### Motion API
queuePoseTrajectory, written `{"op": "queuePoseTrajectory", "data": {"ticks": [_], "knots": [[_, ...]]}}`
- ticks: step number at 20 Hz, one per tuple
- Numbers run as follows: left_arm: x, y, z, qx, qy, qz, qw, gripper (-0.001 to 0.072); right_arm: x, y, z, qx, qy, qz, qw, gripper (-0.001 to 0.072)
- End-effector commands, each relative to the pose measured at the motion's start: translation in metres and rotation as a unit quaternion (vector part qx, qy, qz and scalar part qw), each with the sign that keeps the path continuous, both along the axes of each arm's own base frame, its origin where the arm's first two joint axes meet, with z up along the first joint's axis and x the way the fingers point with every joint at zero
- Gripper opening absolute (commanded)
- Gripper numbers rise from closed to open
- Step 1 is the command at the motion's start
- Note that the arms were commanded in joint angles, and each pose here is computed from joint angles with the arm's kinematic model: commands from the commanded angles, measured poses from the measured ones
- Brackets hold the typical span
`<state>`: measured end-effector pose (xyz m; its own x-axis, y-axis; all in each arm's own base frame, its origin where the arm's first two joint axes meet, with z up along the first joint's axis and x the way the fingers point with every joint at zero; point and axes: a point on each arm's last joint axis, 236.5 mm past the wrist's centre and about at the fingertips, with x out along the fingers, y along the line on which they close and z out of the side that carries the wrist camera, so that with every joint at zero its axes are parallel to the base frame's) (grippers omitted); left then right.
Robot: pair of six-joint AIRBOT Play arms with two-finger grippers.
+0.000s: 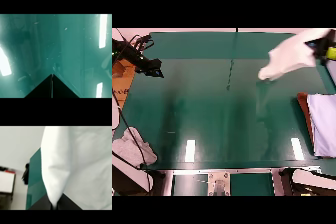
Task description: Fold the shirts.
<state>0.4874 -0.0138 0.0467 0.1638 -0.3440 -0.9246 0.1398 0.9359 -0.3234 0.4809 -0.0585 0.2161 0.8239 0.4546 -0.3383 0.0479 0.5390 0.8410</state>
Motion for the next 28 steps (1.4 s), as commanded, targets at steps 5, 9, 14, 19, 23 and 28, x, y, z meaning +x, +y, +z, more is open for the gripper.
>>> {"op": "queuePoseTrajectory", "data": {"ticks": [5,9,14,19,23,28], "knots": [[0.000,0.000,0.000,-0.001,0.001,0.004,1.000,0.0024,-0.142,-0.185,-0.003,-0.051,0.104,-0.227,0.967,0.0011],[0.000,0.000,0.000,-0.001,0.002,0.002,1.000,0.0024,-0.211,-0.205,-0.033,-0.027,0.192,-0.317,0.928,0.0011],[-0.002,-0.007,0.003,-0.017,0.003,-0.003,1.000,0.0024,-0.294,-0.186,-0.120,0.020,0.315,-0.395,0.863,0.0011],[-0.003,-0.016,0.006,-0.036,0.004,-0.009,0.999,0.0024,-0.357,-0.154,-0.207,0.068,0.425,-0.413,0.802,0.0013],[-0.002,-0.017,0.007,-0.039,0.002,-0.009,0.999,0.0024,-0.383,-0.167,-0.221,0.031,0.454,-0.433,0.778,0.0276],[-0.005,-0.030,0.013,-0.067,0.004,-0.019,0.998,0.0023,-0.380,-0.173,-0.189,0.016,0.448,-0.428,0.785,0.0689]]}}
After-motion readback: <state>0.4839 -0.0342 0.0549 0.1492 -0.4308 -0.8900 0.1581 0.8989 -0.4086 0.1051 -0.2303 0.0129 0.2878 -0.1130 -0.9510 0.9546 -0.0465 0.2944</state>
